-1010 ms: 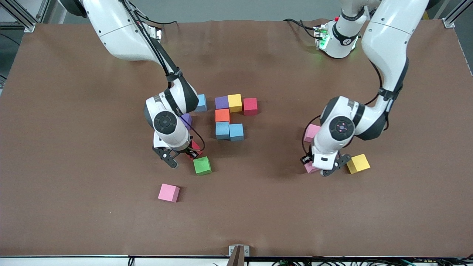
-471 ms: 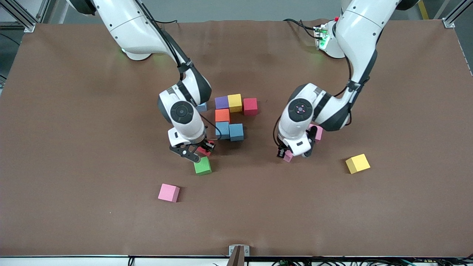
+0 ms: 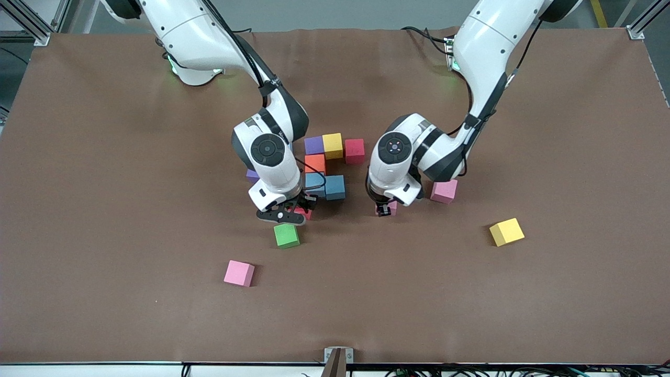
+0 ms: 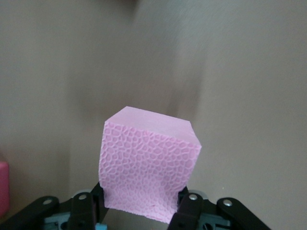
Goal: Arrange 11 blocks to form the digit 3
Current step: 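Carry the red and pink cubes to the cluster with both grippers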
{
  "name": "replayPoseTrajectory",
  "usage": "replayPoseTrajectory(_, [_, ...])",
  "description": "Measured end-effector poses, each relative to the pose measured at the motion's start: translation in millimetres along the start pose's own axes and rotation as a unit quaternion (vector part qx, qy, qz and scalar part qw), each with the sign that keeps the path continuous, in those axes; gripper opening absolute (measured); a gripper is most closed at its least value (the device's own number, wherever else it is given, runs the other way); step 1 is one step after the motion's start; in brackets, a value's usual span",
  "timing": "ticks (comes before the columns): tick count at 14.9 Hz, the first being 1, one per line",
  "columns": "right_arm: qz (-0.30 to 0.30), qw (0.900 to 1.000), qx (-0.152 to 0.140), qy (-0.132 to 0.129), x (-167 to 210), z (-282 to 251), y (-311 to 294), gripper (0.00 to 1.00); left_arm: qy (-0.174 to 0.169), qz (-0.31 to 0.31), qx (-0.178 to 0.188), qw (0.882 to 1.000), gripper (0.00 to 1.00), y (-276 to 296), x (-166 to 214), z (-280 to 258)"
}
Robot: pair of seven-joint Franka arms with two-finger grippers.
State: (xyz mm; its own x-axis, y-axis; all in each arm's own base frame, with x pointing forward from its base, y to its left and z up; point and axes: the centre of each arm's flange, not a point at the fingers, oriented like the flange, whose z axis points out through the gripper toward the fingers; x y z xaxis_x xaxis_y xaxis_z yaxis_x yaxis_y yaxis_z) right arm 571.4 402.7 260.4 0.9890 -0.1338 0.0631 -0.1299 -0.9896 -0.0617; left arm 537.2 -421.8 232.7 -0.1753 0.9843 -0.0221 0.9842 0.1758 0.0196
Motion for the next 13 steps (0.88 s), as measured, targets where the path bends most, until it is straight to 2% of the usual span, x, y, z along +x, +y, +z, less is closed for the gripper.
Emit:
replayPoseTrajectory(4, [-0.024, 1.0, 0.003, 0.002, 1, 4, -10, 0.53, -0.011, -0.04, 0.018, 0.999, 0.53, -14, -21, 10])
replayPoseTrajectory(7, [-0.064, 0.998, 0.002, 0.001, 3, 14, -19, 0.53, -0.018, -0.053, 0.028, 0.998, 0.53, -21, -30, 11])
replayPoseTrajectory(11, [-0.101, 0.994, -0.021, -0.029, 8, 14, -26, 0.53, -0.027, -0.064, 0.027, 0.997, 0.53, -21, -40, 8])
replayPoseTrajectory(13, [-0.11, 0.993, -0.026, -0.035, 11, 12, -36, 0.53, -0.029, -0.071, 0.027, 0.997, 0.53, -22, -47, 11])
